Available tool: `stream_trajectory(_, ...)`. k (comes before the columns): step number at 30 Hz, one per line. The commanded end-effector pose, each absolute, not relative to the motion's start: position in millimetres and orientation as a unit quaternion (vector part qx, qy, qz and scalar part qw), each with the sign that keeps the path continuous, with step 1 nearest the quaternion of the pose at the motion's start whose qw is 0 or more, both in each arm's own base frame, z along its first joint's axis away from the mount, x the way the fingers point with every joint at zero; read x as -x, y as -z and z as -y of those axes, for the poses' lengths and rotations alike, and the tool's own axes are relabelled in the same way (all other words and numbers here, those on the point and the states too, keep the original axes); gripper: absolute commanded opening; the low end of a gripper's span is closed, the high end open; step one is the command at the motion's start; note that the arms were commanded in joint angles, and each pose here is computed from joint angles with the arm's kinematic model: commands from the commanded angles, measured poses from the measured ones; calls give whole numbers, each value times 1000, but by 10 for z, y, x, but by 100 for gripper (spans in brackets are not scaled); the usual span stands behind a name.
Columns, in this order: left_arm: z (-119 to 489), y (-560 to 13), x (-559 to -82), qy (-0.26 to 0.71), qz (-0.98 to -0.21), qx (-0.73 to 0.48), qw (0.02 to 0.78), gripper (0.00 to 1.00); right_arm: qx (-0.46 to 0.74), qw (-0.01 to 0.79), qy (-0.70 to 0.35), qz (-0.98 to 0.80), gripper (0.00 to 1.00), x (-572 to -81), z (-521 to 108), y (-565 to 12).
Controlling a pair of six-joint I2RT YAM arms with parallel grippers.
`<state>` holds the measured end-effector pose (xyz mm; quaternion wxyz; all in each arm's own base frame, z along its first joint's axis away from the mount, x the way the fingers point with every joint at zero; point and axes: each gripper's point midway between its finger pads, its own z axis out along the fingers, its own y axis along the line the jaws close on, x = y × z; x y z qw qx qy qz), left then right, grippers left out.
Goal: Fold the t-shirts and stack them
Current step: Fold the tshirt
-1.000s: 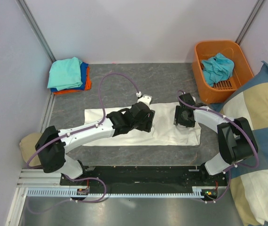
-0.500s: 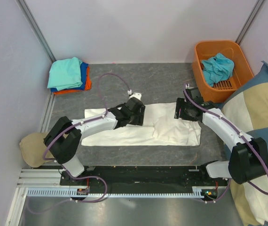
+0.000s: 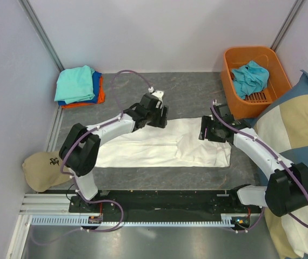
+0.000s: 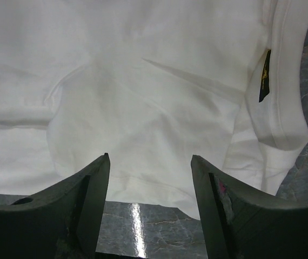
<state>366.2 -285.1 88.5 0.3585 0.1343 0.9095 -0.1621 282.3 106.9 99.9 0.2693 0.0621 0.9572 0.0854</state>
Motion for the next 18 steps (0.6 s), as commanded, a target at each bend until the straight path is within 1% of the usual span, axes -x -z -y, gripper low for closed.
stream_trajectory(1, 3382, -1271, -4005, 214, -839, -280, 414, 82, -70, 279, -97, -953, 70, -2728, -1072, -1087)
stream_trajectory(2, 3470, -1386, -4104, 212, -825, -306, 425, 96, -70, 282, -100, -952, 71, -2712, -1076, -1110)
stream_trajectory(3, 3505, -1384, -4167, 213, -823, -314, 422, 99, -72, 281, -101, -952, 71, -2695, -1072, -1111)
stream_trajectory(4, 3539, -1376, -4236, 209, -816, -334, 422, 100, -72, 281, -103, -951, 71, -2682, -1076, -1123)
stream_trajectory(5, 3657, -1307, -4300, 219, -810, -364, 404, 100, -73, 284, -107, -950, 71, -2670, -1078, -1152)
stream_trajectory(7, 3746, -1242, -4378, 236, -803, -386, 387, 100, -72, 287, -110, -949, 71, -2657, -1082, -1180)
stream_trajectory(8, 3893, -1243, -4446, 257, -785, -412, 385, 100, -72, 287, -111, -949, 71, -2639, -1079, -1192)
stream_trajectory(9, 3919, -1145, -4434, 260, -787, -422, 367, 100, -72, 287, -111, -949, 71, -2631, -1071, -1198)
stream_trajectory(10, 3961, -1109, -4463, 263, -784, -430, 363, 100, -71, 287, -113, -948, 71, -2624, -1079, -1209)
stream_trajectory(11, 4057, -1250, -4542, 270, -766, -445, 377, 100, -70, 288, -114, -948, 71, -2608, -1079, -1222)
stream_trajectory(12, 4053, -977, -4519, 268, -778, -451, 345, 100, -70, 287, -115, -949, 71, -2597, -1078, -1225)
stream_trajectory(14, 4130, -985, -4565, 277, -766, -466, 344, 99, -70, 288, -115, -948, 72, -2577, -1071, -1246)
stream_trajectory(15, 4127, -843, -4533, 280, -771, -470, 325, 98, -70, 289, -116, -948, 72, -2573, -1070, -1252)
stream_trajectory(18, 4156, -798, -4476, 297, -767, -475, 312, 95, -72, 291, -115, -947, 72, -2566, -1058, -1270)
